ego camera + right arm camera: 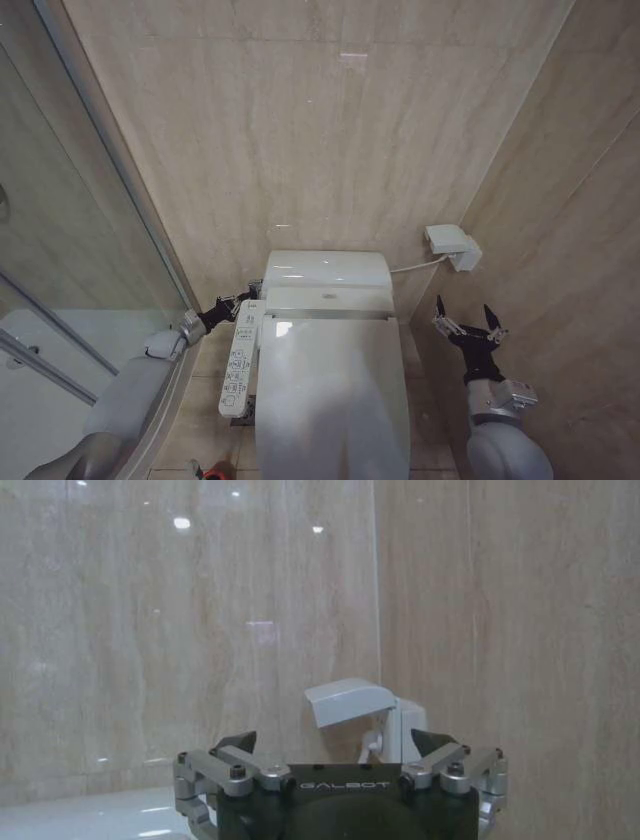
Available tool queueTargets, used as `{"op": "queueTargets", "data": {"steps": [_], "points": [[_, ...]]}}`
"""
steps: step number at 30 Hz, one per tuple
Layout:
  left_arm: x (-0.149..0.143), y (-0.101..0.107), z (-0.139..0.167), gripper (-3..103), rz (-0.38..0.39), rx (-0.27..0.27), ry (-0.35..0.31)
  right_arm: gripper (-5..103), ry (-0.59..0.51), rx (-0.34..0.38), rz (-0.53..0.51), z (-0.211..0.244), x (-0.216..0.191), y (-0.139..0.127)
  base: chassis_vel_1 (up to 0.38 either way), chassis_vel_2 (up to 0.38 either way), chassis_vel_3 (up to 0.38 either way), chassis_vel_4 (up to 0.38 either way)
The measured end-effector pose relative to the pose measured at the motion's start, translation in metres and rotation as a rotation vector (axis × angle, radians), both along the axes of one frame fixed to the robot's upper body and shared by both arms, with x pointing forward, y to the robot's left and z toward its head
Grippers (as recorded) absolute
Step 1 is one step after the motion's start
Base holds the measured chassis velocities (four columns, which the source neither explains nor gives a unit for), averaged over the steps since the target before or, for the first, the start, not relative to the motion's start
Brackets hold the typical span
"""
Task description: Open the toilet lid, clean the toilet bowl with a toilet brush, close the toilet lid, and flush.
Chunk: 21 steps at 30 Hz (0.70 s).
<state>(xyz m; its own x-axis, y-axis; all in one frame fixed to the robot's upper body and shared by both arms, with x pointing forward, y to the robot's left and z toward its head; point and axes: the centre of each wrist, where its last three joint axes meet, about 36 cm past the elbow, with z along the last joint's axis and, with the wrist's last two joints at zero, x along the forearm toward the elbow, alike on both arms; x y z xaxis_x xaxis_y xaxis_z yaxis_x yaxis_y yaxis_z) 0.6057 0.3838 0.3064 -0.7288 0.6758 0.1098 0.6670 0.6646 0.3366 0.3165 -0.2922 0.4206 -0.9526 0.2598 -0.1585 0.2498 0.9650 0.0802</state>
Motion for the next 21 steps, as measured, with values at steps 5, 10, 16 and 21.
{"op": "queueTargets", "data": {"steps": [5,10,16,21], "points": [[0.0008,-0.001,0.0004,0,-0.003,0.0,0.0,100,0.0,0.0,0.0,0.0,0.0,0.0,0.0,0.0,0.0,0.0],[0.0009,-0.0014,0.0006,0,-0.006,-0.001,-0.001,100,0.0,0.0,0.0,0.0,0.0,0.0,0.0,0.0,0.0,0.0],[-0.0001,-0.0012,0.0012,0,-0.011,-0.004,-0.003,100,0.0,0.0,0.0,0.0,0.0,0.0,0.0,0.0,0.0,0.0],[-0.0011,-0.0005,0.0011,0,-0.013,-0.005,-0.003,100,0.0,0.0,0.0,0.0,0.0,0.0,0.0,0.0,0.0,0.0]]}}
